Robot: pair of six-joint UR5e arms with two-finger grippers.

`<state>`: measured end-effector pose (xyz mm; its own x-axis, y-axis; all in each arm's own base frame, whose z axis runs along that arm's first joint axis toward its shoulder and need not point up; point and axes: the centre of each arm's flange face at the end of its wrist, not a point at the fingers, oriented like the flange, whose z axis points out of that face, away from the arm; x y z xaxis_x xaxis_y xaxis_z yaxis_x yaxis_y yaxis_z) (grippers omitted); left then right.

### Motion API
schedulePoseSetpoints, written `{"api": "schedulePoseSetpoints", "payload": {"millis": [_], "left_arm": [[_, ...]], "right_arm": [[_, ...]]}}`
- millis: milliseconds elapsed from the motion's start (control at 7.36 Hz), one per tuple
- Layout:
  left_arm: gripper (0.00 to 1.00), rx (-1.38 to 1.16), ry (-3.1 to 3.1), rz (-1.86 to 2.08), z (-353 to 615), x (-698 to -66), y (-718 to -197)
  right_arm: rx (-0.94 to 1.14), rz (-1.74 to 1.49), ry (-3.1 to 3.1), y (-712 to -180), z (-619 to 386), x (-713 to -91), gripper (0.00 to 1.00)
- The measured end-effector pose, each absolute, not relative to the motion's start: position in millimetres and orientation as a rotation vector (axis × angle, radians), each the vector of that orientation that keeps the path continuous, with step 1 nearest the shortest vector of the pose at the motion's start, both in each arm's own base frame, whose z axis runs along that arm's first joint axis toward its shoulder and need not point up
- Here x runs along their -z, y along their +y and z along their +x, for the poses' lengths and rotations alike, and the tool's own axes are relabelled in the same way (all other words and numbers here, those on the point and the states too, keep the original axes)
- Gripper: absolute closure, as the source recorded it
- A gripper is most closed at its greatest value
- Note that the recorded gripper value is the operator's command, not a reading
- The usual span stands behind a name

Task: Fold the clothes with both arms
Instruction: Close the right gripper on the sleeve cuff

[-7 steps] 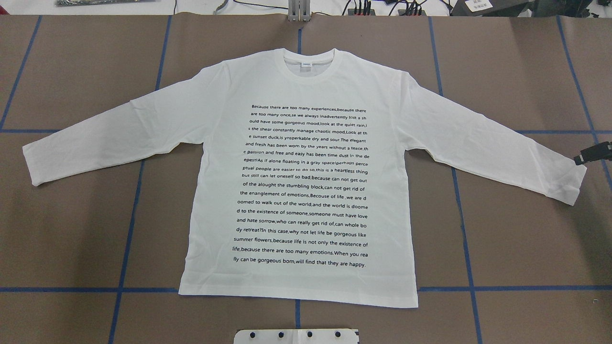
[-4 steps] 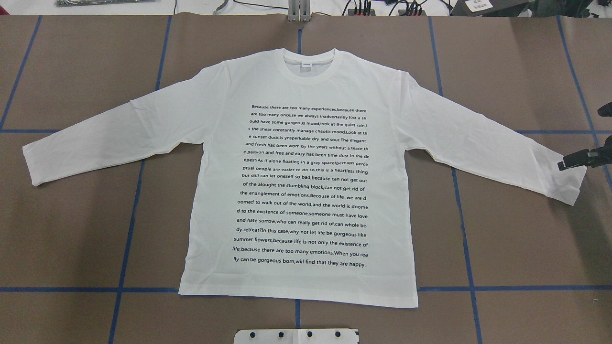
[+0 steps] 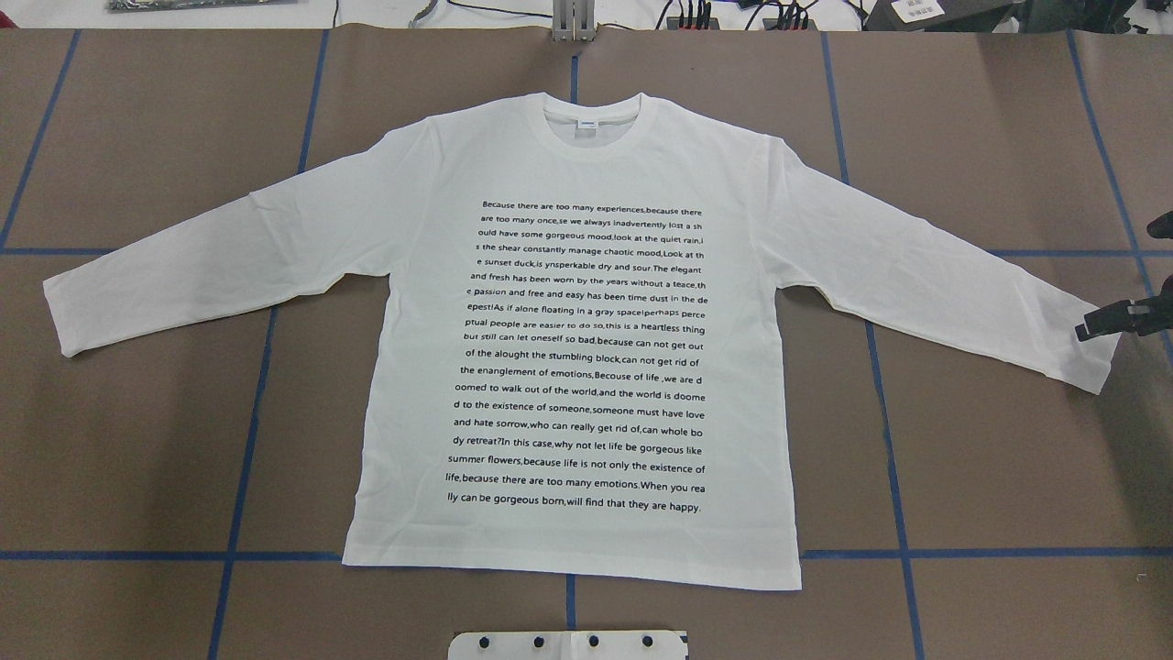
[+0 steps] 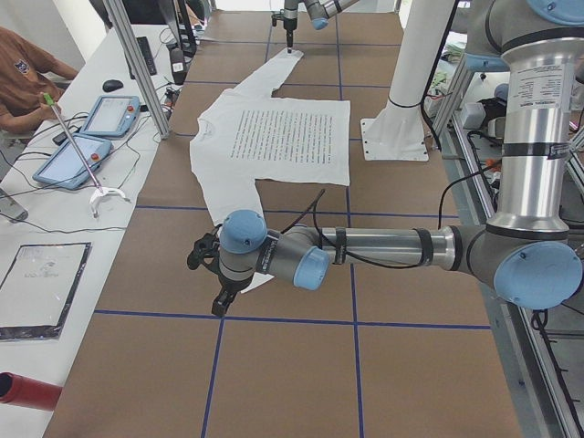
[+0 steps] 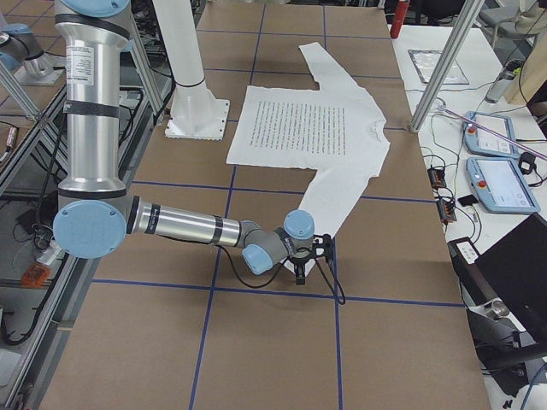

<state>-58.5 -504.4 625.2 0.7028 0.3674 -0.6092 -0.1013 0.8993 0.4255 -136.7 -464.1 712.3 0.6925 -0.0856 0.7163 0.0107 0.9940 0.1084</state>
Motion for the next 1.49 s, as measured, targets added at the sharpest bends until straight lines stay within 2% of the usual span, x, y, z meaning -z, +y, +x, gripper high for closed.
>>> {"api": "schedulePoseSetpoints", "payload": {"millis": [272,408,544,1087,1495], "left_arm": [[0.00,-0.269,0.751,0.381,-58.4,-623.9,-505.6],[0.00,-0.269,0.751,0.381,-58.4,-623.7,-505.8],[0.00,-0.269,0.751,0.381,-58.4,-623.5,-505.9],[0.00,-0.270,0.751,0.383,-58.4,-622.6,-506.7],[0.00,-0.271,0.751,0.386,-58.4,-622.1,-507.3]], "right_arm": [[0.055,0.091,-0.802,-462.2,-137.6,-715.7,0.65],[0.058,0.090,-0.805,-462.5,-138.5,-715.1,0.78],[0.061,0.091,-0.810,-464.0,-140.1,-712.7,0.86],[0.096,0.098,-0.847,-468.3,-153.0,-694.7,1.00],[0.090,0.103,-0.894,-473.1,-144.0,-681.6,1.00]]}}
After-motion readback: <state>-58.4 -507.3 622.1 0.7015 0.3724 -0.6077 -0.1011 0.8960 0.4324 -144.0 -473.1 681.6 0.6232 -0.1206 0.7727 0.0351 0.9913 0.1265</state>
